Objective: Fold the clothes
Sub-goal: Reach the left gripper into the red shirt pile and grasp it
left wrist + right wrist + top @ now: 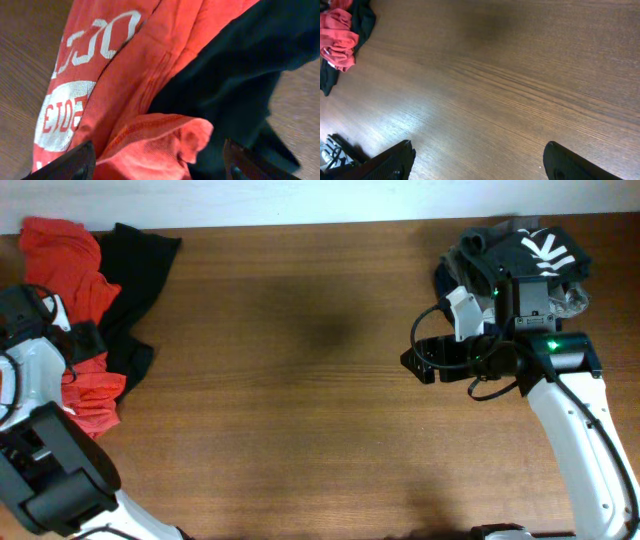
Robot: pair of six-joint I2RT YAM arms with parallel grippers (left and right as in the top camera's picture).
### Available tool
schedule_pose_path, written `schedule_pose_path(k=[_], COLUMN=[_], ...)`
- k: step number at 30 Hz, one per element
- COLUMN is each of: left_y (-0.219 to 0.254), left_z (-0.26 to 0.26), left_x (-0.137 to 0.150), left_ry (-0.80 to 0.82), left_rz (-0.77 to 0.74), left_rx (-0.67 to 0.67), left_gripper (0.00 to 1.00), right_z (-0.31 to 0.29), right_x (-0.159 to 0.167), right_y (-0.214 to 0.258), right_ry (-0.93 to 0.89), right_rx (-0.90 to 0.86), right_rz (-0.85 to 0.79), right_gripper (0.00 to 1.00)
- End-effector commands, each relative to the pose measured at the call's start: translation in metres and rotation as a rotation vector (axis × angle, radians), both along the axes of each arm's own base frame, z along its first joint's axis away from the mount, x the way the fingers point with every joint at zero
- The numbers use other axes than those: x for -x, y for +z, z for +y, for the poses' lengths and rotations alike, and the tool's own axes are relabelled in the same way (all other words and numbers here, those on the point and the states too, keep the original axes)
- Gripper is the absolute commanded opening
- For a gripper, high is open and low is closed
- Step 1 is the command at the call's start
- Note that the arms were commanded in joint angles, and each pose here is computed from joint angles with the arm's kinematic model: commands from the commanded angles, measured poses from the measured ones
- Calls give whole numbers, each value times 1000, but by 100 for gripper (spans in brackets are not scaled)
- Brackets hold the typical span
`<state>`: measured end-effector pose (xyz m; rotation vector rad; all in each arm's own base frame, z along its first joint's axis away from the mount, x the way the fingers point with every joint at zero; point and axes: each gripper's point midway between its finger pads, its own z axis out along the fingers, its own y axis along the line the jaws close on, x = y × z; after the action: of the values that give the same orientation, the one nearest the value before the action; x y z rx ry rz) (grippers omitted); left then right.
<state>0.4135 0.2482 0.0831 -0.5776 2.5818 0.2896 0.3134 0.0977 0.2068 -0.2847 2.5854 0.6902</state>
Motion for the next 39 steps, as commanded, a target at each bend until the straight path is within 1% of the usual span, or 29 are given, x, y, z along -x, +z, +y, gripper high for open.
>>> schedule_pose_path(k=[1, 7, 12, 18, 20, 21, 23, 25, 27, 28, 29, 30, 34, 37, 39], left_y=[-8, -16, -18, -37, -39, -39, -38, -36, -33, -29, -25, -10, 40, 93, 130], left_z=[14, 17, 21, 20, 20, 20, 21, 22, 23, 24, 24, 25, 24, 16, 1], left_x=[2, -1, 0, 1, 1, 1, -1, -2, -4, -5, -7, -11, -25, -35, -44], left_ry=[8, 10, 20, 19, 21, 25, 40, 59, 76, 82, 87, 87, 86, 70, 29], left_rz=[19, 19, 25, 56, 58, 56, 42, 31, 18, 11, 5, -9, -64, -124, -178], left_rx=[-24, -24, -38, -17, -14, -13, -12, -6, -2, -2, -1, -7, -26, -35, -20], left_gripper=[80, 78, 75, 73, 66, 58, 38, 23, 13, 6, 4, 1, 1, 1, 1], right_z=[1, 1, 1, 1, 1, 1, 1, 1, 1, 1, 1, 1, 1, 1, 1], right_x=[2, 2, 2, 2, 2, 2, 2, 1, 1, 0, 0, -1, -4, -4, -5], right_y=[10, 10, 10, 10, 10, 10, 10, 11, 11, 11, 11, 12, 13, 14, 14], right_ry=[9, 9, 9, 9, 9, 9, 9, 9, 9, 9, 9, 8, 8, 8, 8], right_rx=[13, 13, 13, 13, 13, 13, 13, 13, 13, 13, 13, 12, 12, 12, 11], right_rz=[-32, -32, -32, -33, -33, -33, -34, -37, -40, -43, -45, -50, -63, -66, -67], right_gripper=[87, 87, 87, 87, 87, 87, 87, 87, 87, 87, 87, 87, 87, 87, 87])
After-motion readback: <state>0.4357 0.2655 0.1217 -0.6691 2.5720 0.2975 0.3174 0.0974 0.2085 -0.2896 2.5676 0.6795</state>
